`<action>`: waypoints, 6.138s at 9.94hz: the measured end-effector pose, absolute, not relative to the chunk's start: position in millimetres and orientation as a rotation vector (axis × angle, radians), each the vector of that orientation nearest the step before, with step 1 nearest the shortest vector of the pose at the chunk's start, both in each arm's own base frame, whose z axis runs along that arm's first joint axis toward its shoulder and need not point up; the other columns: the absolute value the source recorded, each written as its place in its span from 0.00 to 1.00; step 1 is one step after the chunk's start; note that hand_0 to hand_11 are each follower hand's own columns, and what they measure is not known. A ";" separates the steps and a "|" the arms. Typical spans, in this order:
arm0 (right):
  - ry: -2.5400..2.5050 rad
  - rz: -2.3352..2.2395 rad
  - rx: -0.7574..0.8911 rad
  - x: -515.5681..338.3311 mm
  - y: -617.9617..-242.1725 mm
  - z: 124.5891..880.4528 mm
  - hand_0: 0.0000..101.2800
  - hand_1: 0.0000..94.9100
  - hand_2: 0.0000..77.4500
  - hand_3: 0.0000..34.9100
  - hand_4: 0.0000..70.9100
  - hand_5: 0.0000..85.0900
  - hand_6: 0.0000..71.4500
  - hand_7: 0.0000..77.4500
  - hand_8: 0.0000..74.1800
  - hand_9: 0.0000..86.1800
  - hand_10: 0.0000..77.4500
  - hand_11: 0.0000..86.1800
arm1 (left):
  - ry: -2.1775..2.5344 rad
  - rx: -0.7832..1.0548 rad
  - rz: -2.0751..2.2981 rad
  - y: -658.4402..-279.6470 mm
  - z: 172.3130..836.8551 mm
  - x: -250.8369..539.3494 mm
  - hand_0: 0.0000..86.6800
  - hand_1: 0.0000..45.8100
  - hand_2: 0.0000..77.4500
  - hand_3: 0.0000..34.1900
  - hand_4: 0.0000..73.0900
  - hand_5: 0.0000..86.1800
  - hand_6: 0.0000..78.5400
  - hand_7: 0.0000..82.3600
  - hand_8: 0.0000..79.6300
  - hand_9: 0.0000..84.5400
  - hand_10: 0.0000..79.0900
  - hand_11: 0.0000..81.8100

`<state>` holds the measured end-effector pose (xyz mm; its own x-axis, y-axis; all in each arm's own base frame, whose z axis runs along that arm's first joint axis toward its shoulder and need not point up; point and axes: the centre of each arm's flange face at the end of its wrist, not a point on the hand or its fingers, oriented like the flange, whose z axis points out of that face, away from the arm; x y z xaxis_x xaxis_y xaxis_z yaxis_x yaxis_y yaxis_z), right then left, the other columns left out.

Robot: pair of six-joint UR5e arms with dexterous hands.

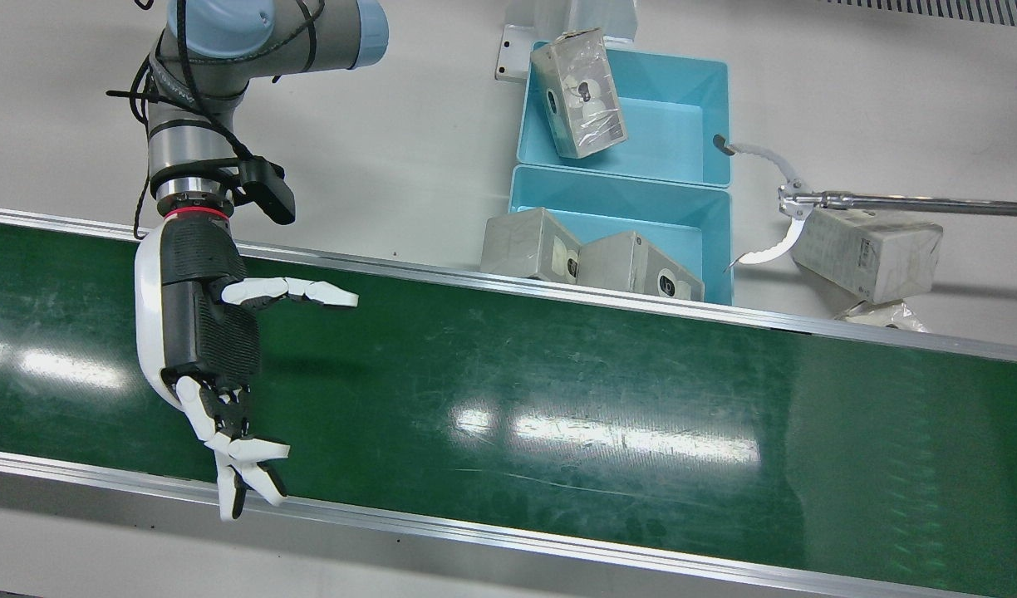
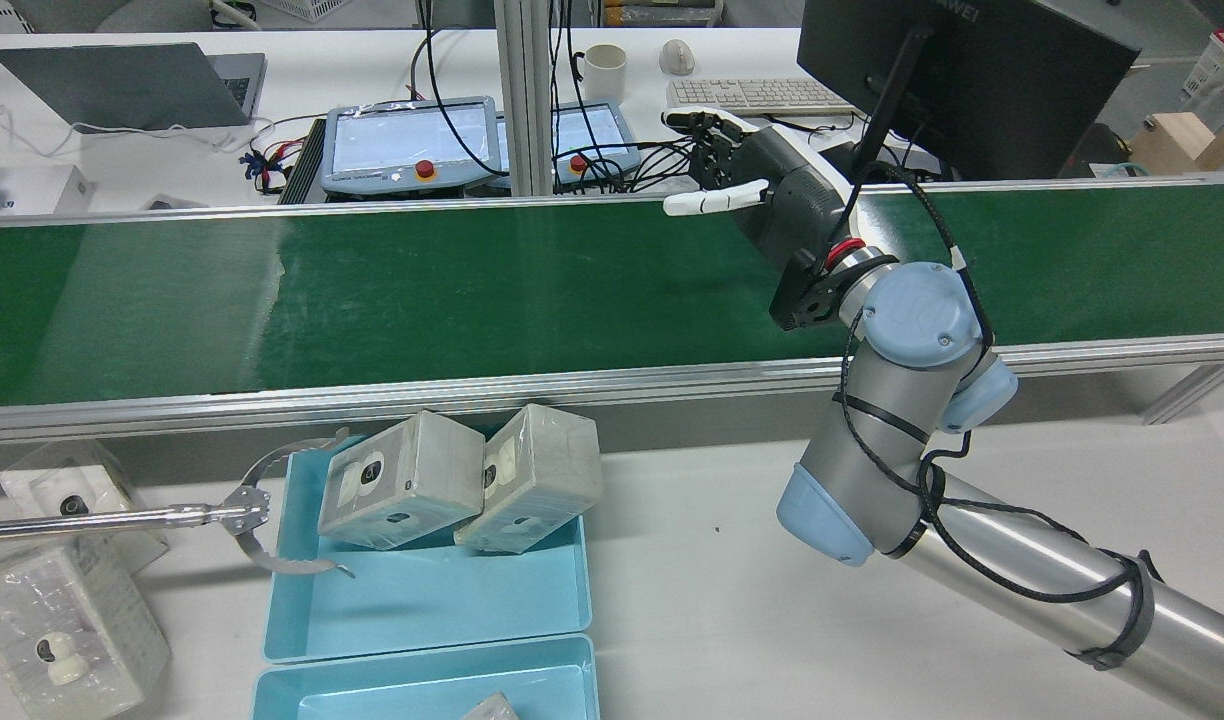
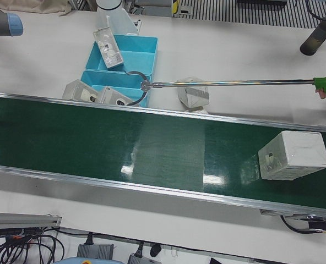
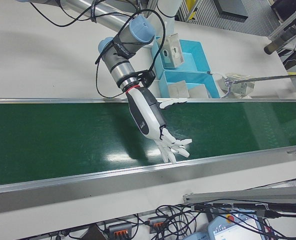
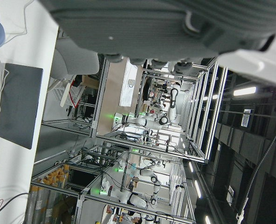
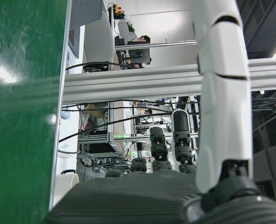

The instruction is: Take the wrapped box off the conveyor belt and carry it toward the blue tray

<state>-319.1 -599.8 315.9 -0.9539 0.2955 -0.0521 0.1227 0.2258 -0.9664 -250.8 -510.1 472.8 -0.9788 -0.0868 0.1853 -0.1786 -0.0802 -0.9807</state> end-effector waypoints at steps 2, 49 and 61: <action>-2.347 1.809 -0.430 -330.1 -595.1 307.0 0.49 0.17 0.13 0.00 0.18 0.37 0.08 0.10 0.02 0.04 0.00 0.01 | -2.087 0.302 2.243 -510.1 472.8 -250.8 0.00 0.00 0.01 0.00 0.00 0.01 0.01 0.00 0.01 0.00 0.01 0.01; -2.378 1.701 -0.421 -365.4 -601.3 313.2 0.48 0.16 0.15 0.00 0.20 0.32 0.10 0.11 0.02 0.06 0.00 0.01 | -2.087 0.302 2.243 -510.1 472.8 -250.8 0.00 0.00 0.01 0.00 0.00 0.01 0.01 0.00 0.01 0.01 0.01 0.01; -2.392 1.716 -0.393 -346.2 -608.6 317.8 0.48 0.17 0.15 0.00 0.18 0.31 0.09 0.08 0.02 0.04 0.00 0.01 | -2.087 0.302 2.243 -510.1 472.8 -250.8 0.00 0.00 0.01 0.00 0.00 0.01 0.01 0.01 0.01 0.00 0.01 0.01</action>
